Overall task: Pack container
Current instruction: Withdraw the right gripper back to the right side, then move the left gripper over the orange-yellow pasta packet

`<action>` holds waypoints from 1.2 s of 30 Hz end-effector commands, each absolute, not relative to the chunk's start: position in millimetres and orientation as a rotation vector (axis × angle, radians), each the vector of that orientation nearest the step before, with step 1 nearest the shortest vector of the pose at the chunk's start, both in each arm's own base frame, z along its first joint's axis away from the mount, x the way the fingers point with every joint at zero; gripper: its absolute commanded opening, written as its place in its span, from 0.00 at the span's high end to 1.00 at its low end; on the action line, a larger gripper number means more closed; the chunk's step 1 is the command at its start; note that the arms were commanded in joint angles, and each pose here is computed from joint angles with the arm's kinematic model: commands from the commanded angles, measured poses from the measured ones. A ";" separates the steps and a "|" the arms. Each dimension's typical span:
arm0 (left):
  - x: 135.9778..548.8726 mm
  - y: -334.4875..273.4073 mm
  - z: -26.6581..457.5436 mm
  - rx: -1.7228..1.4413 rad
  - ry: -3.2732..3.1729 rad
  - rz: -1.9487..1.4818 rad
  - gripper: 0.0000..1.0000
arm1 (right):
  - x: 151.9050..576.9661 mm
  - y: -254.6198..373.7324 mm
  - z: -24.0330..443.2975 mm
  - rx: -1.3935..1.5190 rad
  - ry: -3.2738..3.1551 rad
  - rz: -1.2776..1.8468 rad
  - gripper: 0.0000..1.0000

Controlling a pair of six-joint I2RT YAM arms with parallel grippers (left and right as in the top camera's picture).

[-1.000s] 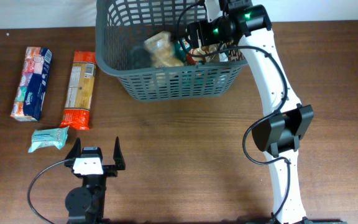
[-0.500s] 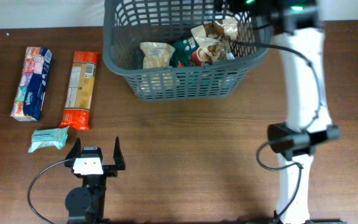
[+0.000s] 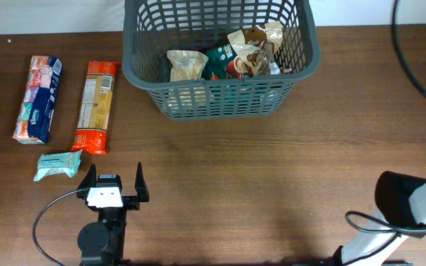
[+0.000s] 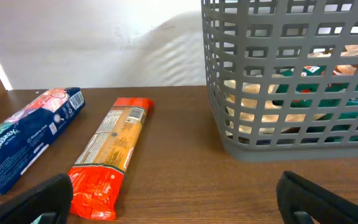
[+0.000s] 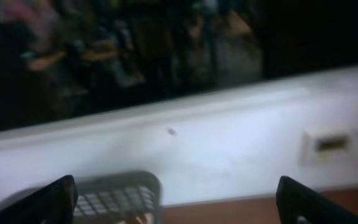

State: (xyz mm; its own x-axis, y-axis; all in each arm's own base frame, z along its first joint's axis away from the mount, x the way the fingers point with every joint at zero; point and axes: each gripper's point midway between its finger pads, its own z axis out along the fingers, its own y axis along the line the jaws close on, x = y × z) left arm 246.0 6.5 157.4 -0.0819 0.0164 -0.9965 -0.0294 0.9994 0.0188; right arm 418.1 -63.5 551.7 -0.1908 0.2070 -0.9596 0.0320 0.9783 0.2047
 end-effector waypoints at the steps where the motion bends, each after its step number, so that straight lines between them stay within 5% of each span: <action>1: 245.8 6.2 156.4 -0.009 1.650 0.031 0.01 | 429.5 -102.4 510.1 0.310 1.877 0.108 0.01; 7: 245.8 6.1 156.4 -0.009 1.650 0.031 0.01 | 422.6 -164.4 431.2 0.580 2.112 -0.107 0.01; 17: 245.8 6.2 156.4 -0.009 1.650 0.031 0.01 | 444.5 -174.2 311.7 0.678 2.452 -0.083 0.01; 36: 246.2 6.1 161.3 -0.009 1.630 0.031 0.01 | 444.3 -174.5 298.7 0.688 2.488 -0.079 0.01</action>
State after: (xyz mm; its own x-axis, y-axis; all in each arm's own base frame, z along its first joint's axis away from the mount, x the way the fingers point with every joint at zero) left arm 246.2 6.5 161.1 -0.0667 0.0166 -0.9976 -0.0293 0.9994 0.0186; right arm 447.0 -171.9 291.6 -0.7308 0.4550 -0.5088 0.4780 0.8733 0.0944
